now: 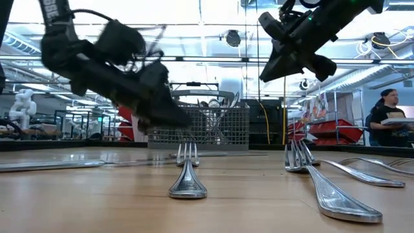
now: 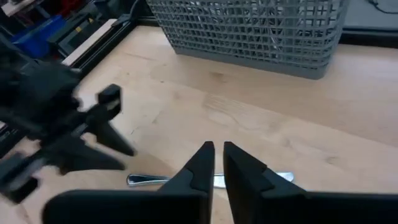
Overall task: Sort silverware
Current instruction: Put the silver knife into the gray utensil holder
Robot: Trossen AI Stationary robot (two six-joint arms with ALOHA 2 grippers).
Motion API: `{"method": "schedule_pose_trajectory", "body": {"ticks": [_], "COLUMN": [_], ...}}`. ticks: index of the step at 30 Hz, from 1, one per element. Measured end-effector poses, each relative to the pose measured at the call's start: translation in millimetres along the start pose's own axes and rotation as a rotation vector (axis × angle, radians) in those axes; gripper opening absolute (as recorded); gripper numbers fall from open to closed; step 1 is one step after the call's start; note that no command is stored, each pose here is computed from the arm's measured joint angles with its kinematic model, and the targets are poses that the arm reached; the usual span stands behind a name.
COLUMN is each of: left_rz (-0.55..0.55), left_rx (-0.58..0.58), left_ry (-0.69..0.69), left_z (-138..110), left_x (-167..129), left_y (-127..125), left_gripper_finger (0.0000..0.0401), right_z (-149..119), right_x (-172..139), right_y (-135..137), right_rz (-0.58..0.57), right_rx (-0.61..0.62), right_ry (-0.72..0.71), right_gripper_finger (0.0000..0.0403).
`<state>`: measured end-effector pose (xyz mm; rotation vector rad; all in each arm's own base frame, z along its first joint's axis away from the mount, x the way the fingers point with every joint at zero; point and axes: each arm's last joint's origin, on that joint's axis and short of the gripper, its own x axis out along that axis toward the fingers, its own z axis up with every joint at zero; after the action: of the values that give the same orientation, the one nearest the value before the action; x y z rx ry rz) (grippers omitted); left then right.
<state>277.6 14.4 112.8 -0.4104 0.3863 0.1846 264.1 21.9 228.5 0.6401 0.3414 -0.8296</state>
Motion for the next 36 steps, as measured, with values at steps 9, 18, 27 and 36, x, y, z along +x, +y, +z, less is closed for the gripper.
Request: {"method": "schedule_pose_trajectory", "body": {"ticks": [9, 18, 27, 36], "left_rz": [-0.077, -0.087, -0.081, -0.082], "left_rx": [0.237, 0.275, 0.211, 0.173], "left_ry": [-0.016, 0.055, 0.049, 0.111], "left_z": [-9.9, -19.8, -16.8, -20.7], "left_x": [-4.0, -0.7, 4.4, 4.2], "left_y": [-19.8, -15.8, -5.4, -1.0], "left_gripper_finger": [0.0105, 0.0106, 0.0106, 0.0111], "right_z": [-5.1, -6.5, -7.0, -7.7], "right_x": [-0.4, -0.8, -0.9, -1.2], "right_y": [-1.7, -2.4, -2.4, -3.0], "right_rz": [0.000, 0.000, 0.000, -0.004], "right_rx": [0.030, 0.033, 0.031, 0.023], "right_ry": [0.066, 0.090, 0.093, 0.100], "right_gripper_finger": [0.0123, 0.0161, 0.0160, 0.0160]}}
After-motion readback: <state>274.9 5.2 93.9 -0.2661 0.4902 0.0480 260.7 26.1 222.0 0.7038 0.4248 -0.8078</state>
